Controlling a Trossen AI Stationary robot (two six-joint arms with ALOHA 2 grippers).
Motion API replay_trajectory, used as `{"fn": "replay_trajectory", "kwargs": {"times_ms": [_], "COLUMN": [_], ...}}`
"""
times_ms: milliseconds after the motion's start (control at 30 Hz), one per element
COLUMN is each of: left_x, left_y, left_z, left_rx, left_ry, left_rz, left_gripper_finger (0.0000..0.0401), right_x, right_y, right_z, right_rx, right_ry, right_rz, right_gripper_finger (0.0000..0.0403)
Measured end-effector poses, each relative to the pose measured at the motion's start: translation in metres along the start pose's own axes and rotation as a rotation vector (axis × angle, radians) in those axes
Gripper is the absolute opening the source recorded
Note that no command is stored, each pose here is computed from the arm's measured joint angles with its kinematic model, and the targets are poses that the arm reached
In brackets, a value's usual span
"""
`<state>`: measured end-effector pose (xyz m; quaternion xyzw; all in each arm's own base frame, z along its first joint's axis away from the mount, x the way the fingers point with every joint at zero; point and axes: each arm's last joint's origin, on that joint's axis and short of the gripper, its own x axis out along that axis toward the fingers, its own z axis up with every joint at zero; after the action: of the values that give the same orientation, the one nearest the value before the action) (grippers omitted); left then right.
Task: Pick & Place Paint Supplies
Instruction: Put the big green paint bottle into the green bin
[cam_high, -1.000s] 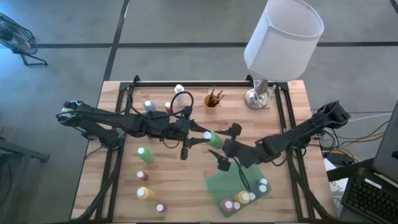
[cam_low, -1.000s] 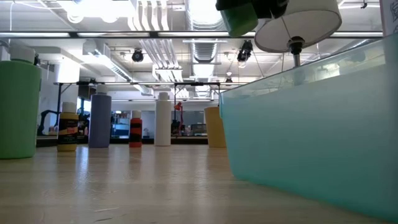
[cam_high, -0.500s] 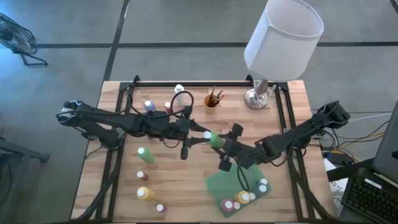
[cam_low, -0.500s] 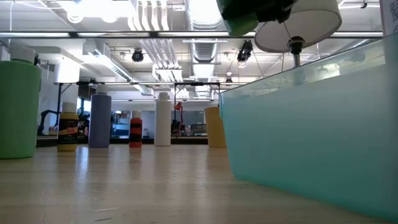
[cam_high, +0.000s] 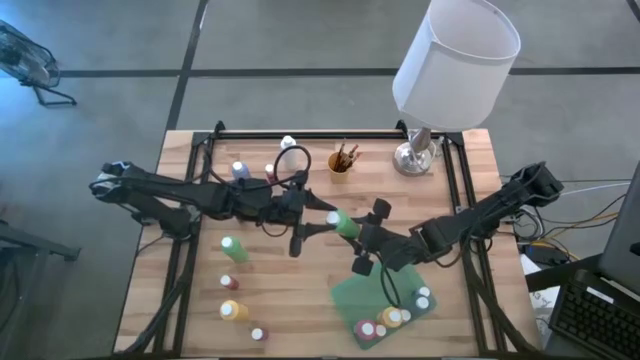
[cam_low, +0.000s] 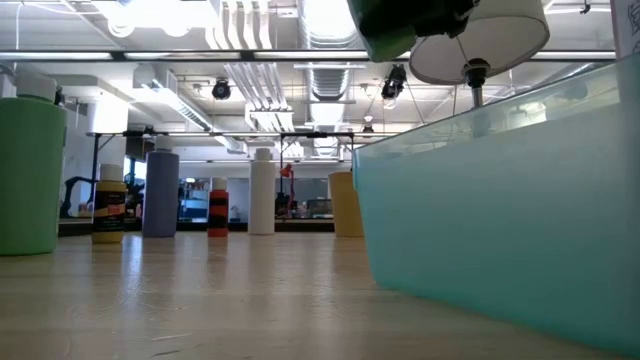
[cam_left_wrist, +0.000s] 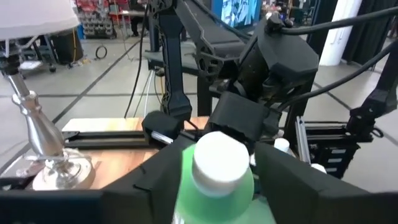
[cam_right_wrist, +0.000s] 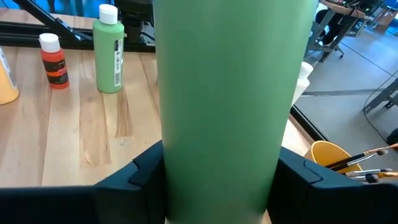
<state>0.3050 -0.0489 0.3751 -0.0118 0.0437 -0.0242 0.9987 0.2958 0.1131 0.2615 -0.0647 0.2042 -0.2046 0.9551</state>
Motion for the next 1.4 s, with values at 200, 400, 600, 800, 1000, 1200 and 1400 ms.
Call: {"fn": "replay_trajectory", "kwargs": {"times_ms": [200,400,600,800,1000,1200,1400], "left_x": [-0.018,-0.037,-0.028,-0.015,-0.010,-0.002,0.016], "left_y": [0.002,0.004,-0.002,-0.003,-0.003,-0.004,-0.007], "left_z": [0.013,0.007,-0.032,-0.062,-0.068,-0.066,-0.060], "left_rx": [0.017,0.051,0.084,0.145,0.130,0.121,0.157], "left_ry": [-0.004,0.072,0.065,-0.139,-0.208,-0.233,-0.239], "left_rz": [0.012,0.063,0.050,0.048,0.065,0.070,0.074], "left_gripper_finger": [0.0259,0.0258,0.0254,0.0255,0.0287,0.0340,0.0339], "right_x": [-0.002,-0.012,-0.020,-0.021,-0.021,-0.021,-0.020], "right_y": [-0.003,-0.008,-0.013,-0.011,-0.012,-0.011,-0.009], "right_z": [-0.001,0.006,0.013,0.016,0.018,0.020,0.023], "right_rx": [-0.013,0.010,0.041,0.052,0.044,0.055,0.039], "right_ry": [0.009,-0.016,-0.043,-0.062,-0.068,-0.088,-0.113], "right_rz": [-0.034,-0.023,0.000,0.038,0.042,0.045,0.068], "right_gripper_finger": [0.0183,0.0183,0.0184,0.0184,0.0184,0.0185,0.0183]}}
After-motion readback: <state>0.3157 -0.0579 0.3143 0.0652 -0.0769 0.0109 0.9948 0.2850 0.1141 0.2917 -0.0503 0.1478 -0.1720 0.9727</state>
